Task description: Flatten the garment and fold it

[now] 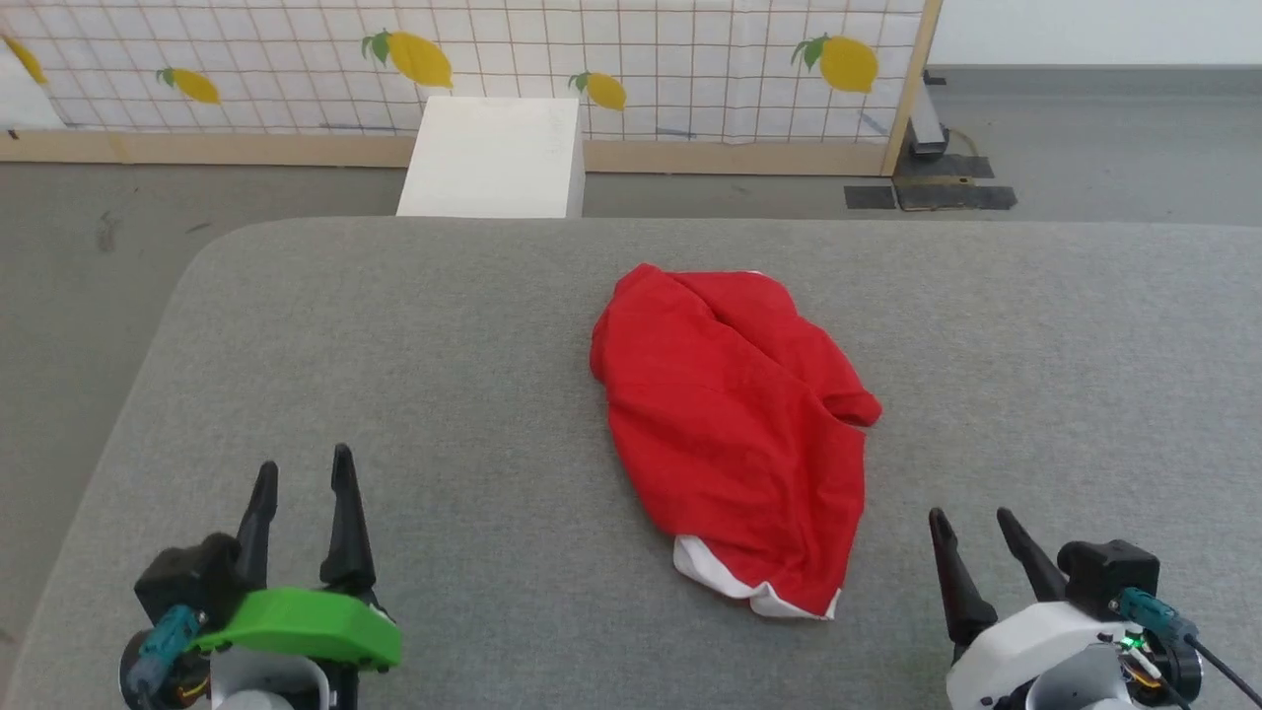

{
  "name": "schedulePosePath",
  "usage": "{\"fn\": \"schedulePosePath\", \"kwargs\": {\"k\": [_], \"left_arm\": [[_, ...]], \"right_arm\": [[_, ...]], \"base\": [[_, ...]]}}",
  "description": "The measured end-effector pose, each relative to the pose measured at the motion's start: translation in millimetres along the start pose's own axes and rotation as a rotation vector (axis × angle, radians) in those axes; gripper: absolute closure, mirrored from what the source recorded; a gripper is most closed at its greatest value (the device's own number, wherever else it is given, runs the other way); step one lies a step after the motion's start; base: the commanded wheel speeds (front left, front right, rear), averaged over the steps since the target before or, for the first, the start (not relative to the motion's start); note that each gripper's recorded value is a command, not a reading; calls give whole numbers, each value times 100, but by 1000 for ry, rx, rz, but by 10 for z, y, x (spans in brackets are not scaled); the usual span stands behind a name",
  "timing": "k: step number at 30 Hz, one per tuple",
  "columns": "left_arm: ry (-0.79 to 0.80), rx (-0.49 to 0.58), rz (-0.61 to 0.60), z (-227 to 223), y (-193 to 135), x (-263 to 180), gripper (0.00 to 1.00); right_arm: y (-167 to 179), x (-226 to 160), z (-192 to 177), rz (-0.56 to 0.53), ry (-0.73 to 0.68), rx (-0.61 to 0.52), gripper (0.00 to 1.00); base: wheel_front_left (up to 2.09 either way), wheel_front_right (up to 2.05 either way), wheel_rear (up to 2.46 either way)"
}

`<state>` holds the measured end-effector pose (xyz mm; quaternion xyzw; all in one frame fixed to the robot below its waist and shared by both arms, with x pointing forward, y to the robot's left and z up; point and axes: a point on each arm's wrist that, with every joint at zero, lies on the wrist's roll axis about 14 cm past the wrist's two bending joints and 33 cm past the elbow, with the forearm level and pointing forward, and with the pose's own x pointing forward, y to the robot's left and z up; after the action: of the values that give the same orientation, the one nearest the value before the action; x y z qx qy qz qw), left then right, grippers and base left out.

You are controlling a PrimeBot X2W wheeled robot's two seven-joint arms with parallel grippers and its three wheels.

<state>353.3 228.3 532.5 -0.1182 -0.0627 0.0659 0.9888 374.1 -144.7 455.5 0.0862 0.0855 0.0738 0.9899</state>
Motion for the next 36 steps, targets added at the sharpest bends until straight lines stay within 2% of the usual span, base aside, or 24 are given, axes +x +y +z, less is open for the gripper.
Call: {"fn": "schedulePosePath", "kwargs": {"k": [4, 8, 13, 17, 22, 23, 24, 25, 31, 36], "left_arm": [[-2, -7, 20, -16, 54, -75, 0], [10, -8, 28, -67, 73, -100, 0], [37, -22, 28, -177, 57, -131, 0], [51, -23, 30, -232, 67, -128, 0], [61, -38, 49, -276, 113, -127, 0], [62, -42, 52, -280, 121, -130, 0], [62, -45, 57, -283, 131, -132, 0], [64, -44, 60, -291, 140, -135, 0], [59, -40, 57, -282, 153, -106, 0], [48, -55, 28, -264, 53, -60, 0]], "right_arm": [[51, 9, -194, 17, 121, -12, 0], [138, 46, -418, 46, 298, -26, 0], [448, 127, -633, 143, 543, -164, 0], [656, 161, -737, 207, 654, -270, 0], [788, 142, -907, 254, 754, -316, 0], [794, 144, -926, 257, 771, -318, 56], [801, 155, -929, 259, 777, -316, 72], [812, 170, -919, 262, 773, -313, 100], [693, 240, -748, 225, 720, -240, 100], [-5, 365, -214, 31, 562, -184, 100]], "base": [[0, 0, 0], [0, 0, 0], [0, 0, 0], [0, 0, 0], [0, 0, 0], [0, 0, 0], [0, 0, 0], [0, 0, 0], [0, 0, 0], [0, 0, 0]]}}
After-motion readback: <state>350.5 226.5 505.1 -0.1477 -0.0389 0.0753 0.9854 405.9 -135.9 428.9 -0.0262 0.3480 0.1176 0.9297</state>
